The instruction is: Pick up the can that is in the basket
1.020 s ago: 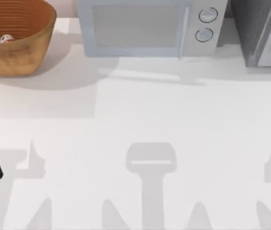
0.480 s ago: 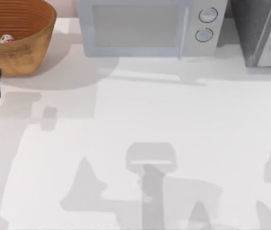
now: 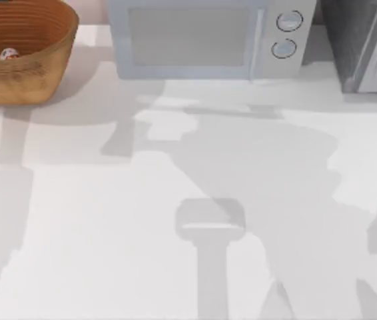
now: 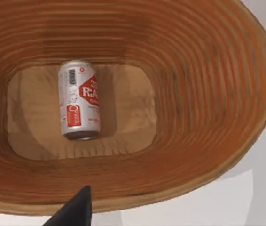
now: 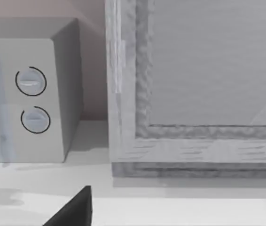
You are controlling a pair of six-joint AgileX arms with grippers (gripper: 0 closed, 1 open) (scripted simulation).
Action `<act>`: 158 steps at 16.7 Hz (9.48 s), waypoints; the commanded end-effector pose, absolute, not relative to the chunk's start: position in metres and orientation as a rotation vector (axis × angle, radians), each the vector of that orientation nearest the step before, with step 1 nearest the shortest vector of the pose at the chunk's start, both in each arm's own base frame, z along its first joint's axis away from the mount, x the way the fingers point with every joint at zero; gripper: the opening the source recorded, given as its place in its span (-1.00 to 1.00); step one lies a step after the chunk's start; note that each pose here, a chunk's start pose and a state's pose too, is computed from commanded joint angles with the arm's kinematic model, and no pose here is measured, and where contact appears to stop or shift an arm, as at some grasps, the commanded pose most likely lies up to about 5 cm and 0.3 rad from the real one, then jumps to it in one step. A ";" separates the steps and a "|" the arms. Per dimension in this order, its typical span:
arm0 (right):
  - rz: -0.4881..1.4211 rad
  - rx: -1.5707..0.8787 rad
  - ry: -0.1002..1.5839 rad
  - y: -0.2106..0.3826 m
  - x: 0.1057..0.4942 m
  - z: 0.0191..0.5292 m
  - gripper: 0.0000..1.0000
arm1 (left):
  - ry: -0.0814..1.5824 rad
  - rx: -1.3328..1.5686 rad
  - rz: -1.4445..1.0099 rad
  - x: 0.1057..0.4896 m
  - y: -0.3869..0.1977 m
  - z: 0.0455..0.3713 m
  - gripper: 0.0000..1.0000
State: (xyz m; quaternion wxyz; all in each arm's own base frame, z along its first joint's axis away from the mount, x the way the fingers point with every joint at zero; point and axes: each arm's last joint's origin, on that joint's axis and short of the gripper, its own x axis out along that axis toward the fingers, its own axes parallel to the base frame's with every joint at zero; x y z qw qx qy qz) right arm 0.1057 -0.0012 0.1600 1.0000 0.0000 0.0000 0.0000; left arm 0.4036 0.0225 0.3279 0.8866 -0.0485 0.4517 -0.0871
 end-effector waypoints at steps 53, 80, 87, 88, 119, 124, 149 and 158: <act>0.000 0.000 0.000 -0.001 0.106 0.160 1.00 | 1.269 -0.191 -0.152 0.546 0.055 0.126 -1.00; 0.000 0.000 0.000 -0.001 0.106 0.160 1.00 | 0.382 -0.013 -0.058 0.179 0.003 0.309 -1.00; 0.000 0.000 0.000 -0.001 0.106 0.160 1.00 | 0.084 0.003 -0.016 0.109 -0.001 0.196 -1.00; 0.000 0.000 0.000 -0.001 0.106 0.160 1.00 | 0.058 0.003 -0.011 0.107 -0.001 0.184 -1.00; 0.000 0.000 0.000 -0.001 0.106 0.160 1.00 | 0.263 0.006 -0.501 0.204 -0.014 0.176 -1.00; 0.000 0.000 0.000 -0.001 0.106 0.160 1.00 | 0.294 -0.027 -0.645 0.239 -0.020 0.164 -1.00; 0.000 0.000 0.000 -0.001 0.106 0.160 1.00 | 0.170 -0.084 -1.324 0.358 -0.068 0.051 -1.00; 0.000 0.000 0.000 -0.001 0.106 0.160 1.00 | 0.058 -0.039 -1.549 0.374 -0.080 0.011 -1.00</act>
